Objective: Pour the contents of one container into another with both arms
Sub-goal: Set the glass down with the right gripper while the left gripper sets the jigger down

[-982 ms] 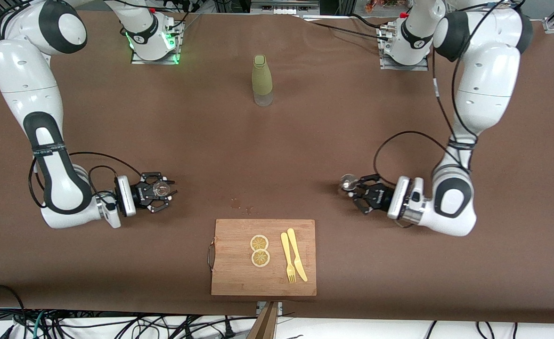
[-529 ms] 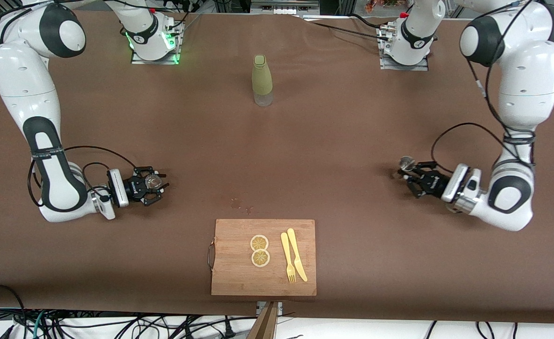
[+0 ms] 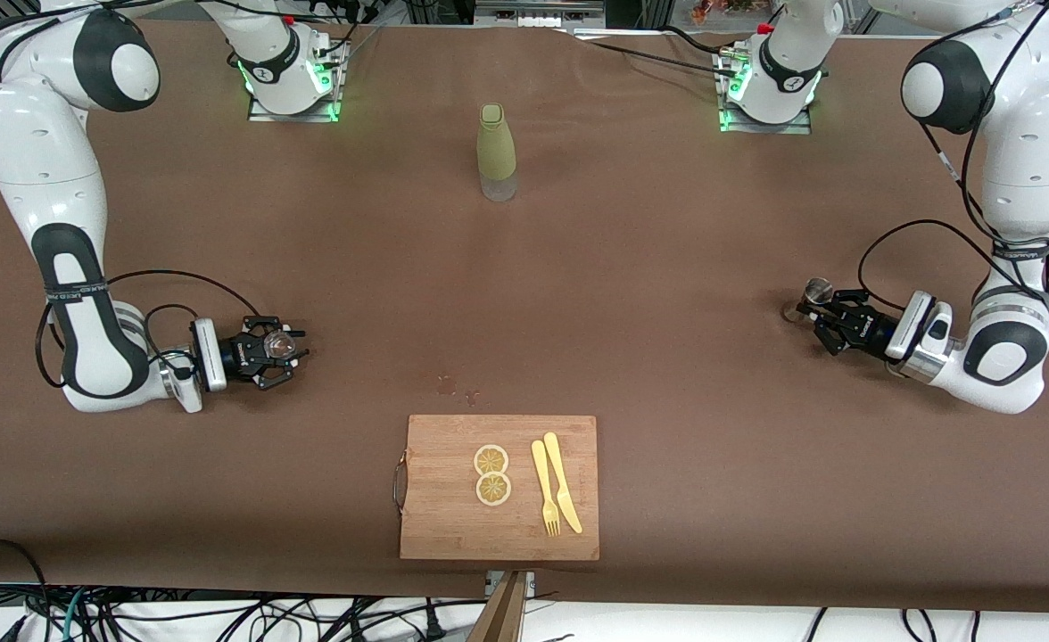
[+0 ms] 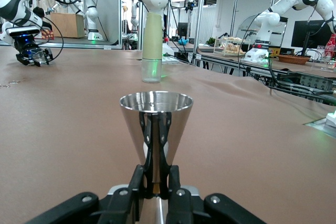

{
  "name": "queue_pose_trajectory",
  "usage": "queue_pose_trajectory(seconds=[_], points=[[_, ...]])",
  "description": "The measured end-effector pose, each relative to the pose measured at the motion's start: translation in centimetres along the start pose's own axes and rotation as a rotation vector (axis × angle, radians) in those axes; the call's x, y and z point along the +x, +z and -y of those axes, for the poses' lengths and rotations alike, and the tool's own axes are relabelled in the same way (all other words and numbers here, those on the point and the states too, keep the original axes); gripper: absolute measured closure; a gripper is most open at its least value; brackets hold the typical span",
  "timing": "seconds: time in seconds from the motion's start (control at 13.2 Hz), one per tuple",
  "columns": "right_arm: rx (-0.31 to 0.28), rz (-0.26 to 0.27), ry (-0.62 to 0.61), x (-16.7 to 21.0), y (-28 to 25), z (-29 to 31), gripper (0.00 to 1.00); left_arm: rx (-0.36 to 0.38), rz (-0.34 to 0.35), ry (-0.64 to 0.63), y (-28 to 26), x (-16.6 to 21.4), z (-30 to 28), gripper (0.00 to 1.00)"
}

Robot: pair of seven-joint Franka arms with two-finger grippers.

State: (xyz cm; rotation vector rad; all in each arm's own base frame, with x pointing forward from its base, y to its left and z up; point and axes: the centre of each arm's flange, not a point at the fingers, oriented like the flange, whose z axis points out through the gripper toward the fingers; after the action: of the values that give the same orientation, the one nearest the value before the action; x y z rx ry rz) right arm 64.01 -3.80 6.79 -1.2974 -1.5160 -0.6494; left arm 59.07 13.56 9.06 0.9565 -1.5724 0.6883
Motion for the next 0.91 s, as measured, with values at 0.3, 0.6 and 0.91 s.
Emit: queue_pose_trajectory(seconds=[0.3,0.6,0.91], points=[[0.026,-0.026,-0.006,-0.7,-0.4,1.1,0.23,0.020,-0.006,-0.007,-1.4,-0.9,-1.8,0.78],[0.017,-0.008,0.022,-1.7,-3.5,2.5,0.00,0.032,-0.008,0.000,-1.8,-1.2,-2.3,0.78],[-0.012,0.063,0.076,-1.1,-10.4,3.7,0.00,0.040,-0.004,-0.005,-2.4,-1.5,-3.2,0.74]])
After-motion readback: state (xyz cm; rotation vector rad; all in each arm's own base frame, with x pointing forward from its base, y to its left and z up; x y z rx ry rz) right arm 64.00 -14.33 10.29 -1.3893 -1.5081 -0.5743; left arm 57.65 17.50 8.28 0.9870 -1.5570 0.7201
